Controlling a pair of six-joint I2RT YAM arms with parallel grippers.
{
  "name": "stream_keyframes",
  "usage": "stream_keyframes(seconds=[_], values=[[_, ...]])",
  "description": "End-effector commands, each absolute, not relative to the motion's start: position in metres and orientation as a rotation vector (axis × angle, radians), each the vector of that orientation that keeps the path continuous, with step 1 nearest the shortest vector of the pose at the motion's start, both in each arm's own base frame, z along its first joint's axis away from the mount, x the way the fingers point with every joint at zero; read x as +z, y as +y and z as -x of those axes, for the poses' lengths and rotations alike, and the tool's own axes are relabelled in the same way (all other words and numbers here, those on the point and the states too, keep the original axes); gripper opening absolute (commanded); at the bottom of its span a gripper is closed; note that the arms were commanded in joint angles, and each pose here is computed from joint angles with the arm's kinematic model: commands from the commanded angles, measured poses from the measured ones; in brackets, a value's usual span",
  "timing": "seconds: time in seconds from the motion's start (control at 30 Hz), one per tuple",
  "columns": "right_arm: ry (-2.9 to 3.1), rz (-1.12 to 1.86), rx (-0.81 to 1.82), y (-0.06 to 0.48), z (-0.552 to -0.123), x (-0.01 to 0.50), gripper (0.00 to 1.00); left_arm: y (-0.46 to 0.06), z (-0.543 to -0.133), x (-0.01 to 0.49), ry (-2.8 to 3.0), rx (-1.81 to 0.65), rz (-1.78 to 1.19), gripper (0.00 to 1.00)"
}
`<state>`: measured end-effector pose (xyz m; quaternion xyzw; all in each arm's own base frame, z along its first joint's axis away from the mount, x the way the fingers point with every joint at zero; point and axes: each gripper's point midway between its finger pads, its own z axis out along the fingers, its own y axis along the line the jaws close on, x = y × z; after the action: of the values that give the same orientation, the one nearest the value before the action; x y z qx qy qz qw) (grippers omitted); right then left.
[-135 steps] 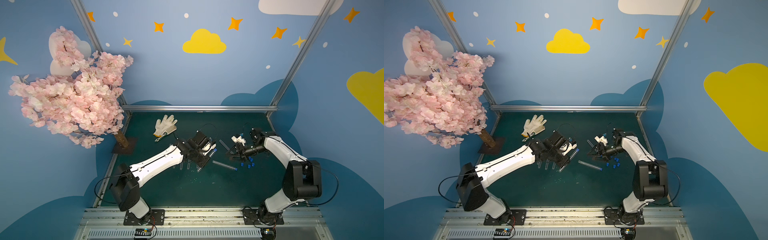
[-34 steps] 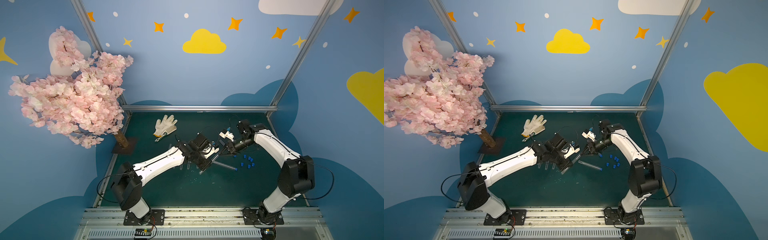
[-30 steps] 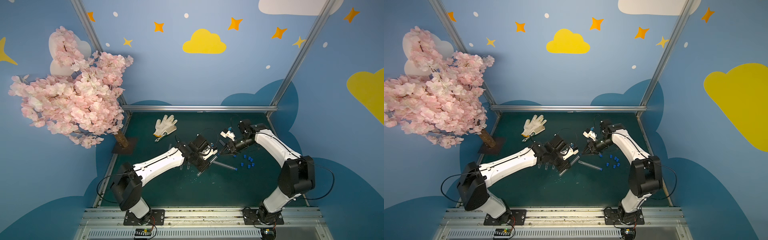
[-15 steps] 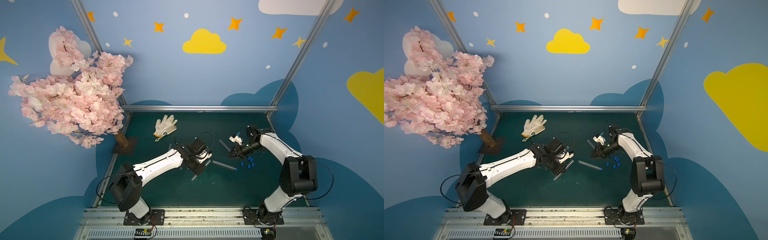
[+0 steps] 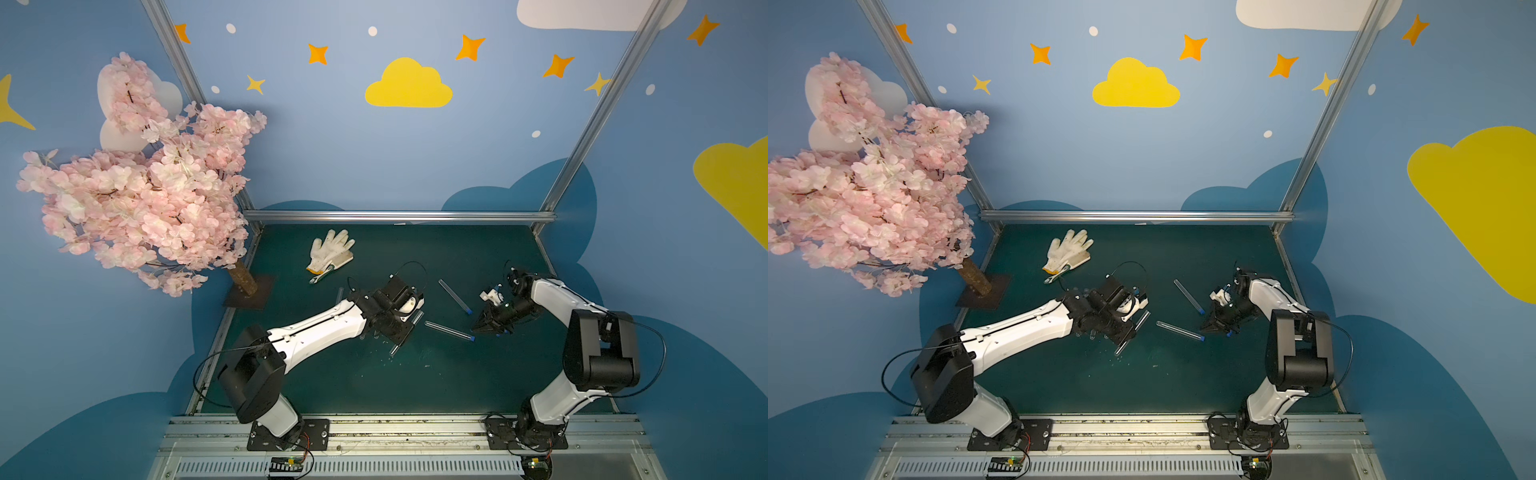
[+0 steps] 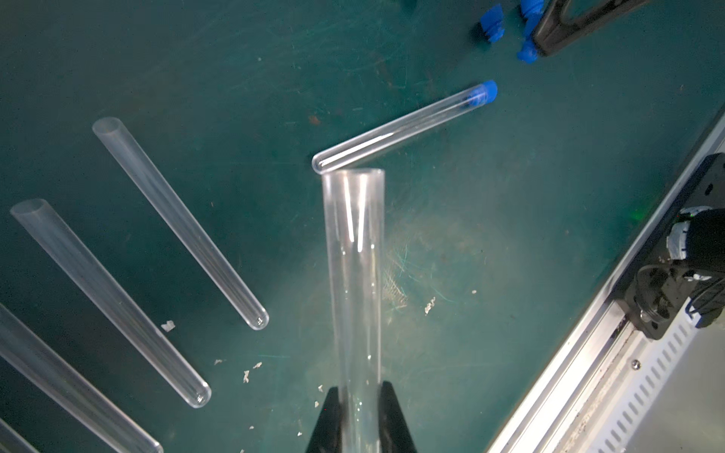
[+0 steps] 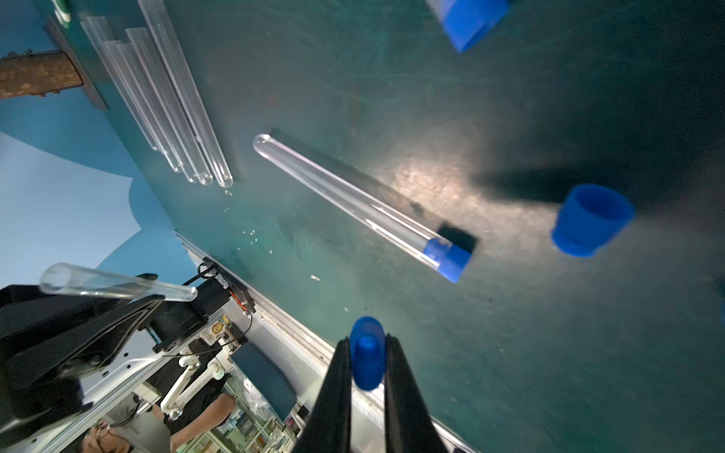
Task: Remove stoppers from test tubes
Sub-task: Place the stopper at the center of the board.
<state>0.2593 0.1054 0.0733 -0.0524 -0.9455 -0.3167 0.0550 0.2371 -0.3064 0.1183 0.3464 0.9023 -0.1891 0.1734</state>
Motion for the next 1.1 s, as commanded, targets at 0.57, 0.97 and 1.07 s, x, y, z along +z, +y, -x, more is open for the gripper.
stream_keyframes(seconds=[0.57,0.97,1.07], values=[[-2.864,0.291,-0.631,0.056,-0.261,0.024,0.08,-0.361,-0.261,0.101,2.572,-0.425,-0.909,0.03],[-2.859,0.297,-0.593,0.051,-0.261,0.018,0.21,-0.365,-0.282,0.093,2.644,-0.286,-0.863,0.03],[-2.882,0.294,-0.598,0.049,-0.263,0.023,0.32,-0.362,-0.289,0.089,2.676,-0.232,-0.851,0.03]])
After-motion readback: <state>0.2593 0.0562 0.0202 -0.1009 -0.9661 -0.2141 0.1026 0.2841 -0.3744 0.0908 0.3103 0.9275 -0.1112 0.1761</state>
